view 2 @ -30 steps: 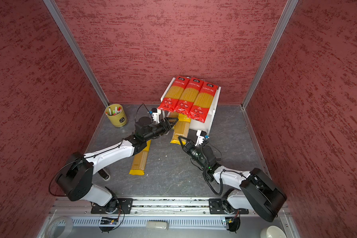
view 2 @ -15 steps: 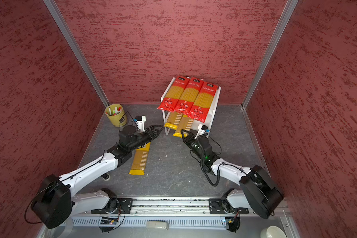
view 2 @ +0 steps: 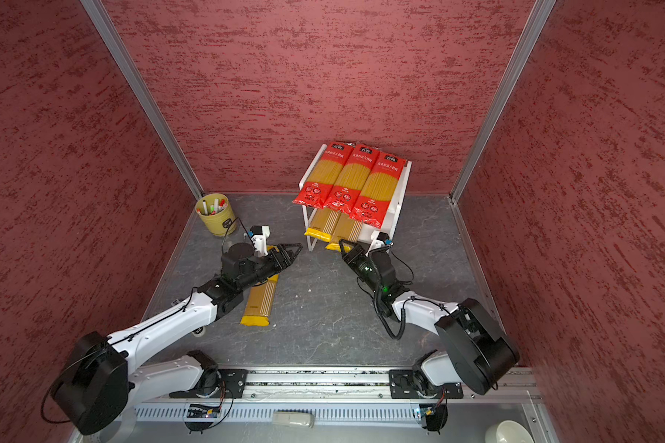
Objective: Arrange pasta packages on shelves
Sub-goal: Place the pasta bag on the shelf.
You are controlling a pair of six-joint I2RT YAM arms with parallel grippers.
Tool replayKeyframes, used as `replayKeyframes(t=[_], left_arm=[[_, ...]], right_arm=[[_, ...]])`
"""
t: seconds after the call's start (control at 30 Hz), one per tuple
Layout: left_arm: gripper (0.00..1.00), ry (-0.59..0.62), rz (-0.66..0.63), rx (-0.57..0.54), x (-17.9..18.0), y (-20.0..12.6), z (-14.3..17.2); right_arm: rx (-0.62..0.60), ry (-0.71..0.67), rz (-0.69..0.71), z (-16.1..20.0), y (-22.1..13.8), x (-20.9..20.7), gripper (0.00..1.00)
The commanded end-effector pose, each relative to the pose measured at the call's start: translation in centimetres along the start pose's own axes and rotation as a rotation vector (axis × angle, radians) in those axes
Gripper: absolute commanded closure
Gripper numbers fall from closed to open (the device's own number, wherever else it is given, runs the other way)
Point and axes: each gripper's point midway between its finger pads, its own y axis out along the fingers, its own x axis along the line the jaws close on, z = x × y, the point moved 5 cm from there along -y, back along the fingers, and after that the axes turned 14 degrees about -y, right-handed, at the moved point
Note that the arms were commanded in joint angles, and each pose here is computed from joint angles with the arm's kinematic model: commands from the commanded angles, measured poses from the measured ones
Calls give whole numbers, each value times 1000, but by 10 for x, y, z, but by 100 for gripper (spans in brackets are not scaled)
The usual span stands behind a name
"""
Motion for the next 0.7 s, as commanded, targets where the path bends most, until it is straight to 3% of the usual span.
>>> replayKeyframes(t=[0.0,0.2,0.43,0.57,0.67], left_arm=[[35,19,8,-7,0,4,1],[35,24,1,3,3,7,3],[35,26,-14,-10,7,3,3],[35,28,-44,-24,13,-4,1],[35,27,-123,-38,26,-12,-8]], right_arm=[[-37,18,-86,-10,-8,17,65],[-46,-54,-71,-18,-1,23,89],[-54,-103,-97,-36,17,34,95],[-23,-92,-97,-31,20,27,86],[19,-45,-104,-19,13,20,62]])
